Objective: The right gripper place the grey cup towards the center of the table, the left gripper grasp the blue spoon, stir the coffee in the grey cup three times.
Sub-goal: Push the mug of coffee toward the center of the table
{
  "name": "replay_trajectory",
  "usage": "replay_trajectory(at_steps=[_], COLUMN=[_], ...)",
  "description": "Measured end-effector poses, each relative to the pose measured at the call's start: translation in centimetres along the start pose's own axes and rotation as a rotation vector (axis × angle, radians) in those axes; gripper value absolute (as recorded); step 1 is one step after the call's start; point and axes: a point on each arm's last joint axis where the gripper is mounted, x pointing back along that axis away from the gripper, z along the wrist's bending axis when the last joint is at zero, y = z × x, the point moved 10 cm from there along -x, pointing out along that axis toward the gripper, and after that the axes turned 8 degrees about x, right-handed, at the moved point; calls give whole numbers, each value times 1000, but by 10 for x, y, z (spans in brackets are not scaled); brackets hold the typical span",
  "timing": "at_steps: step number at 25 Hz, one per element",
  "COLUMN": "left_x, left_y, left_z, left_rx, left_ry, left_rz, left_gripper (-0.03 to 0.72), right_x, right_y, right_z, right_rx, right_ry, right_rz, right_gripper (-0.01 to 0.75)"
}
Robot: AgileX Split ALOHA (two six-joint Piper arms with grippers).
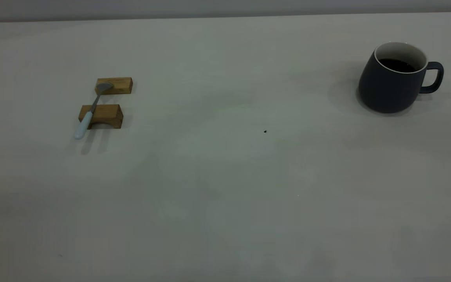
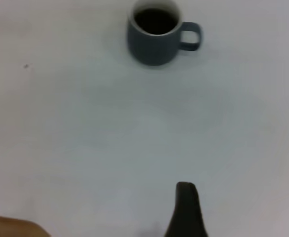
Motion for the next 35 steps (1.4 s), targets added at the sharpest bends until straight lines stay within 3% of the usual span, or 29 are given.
replay_trajectory(at_steps=[6, 15, 19, 24, 30, 35], left_x=[0, 0, 0, 0, 0, 0], left_y=[0, 0, 0, 0, 0, 0], left_z=[0, 0, 0, 0, 0, 0], left_rx=[0, 0, 0, 0, 0, 0], left_ry=[0, 0, 0, 0, 0, 0], left_rz=[0, 0, 0, 0, 0, 0], left_gripper=[519, 519, 519, 519, 519, 519], right_x=[-62, -172, -215, -264, -307, -337], right_y=[44, 62, 61, 47, 14, 19], right_z=[-6, -10, -18, -51, -77, -91], right_rx=[163, 405, 624, 976, 955, 893], right_ry=[58, 180, 186, 148, 162, 166], right_rz=[84, 299, 264, 216, 262, 261], right_gripper=[649, 620, 585, 567, 566, 566])
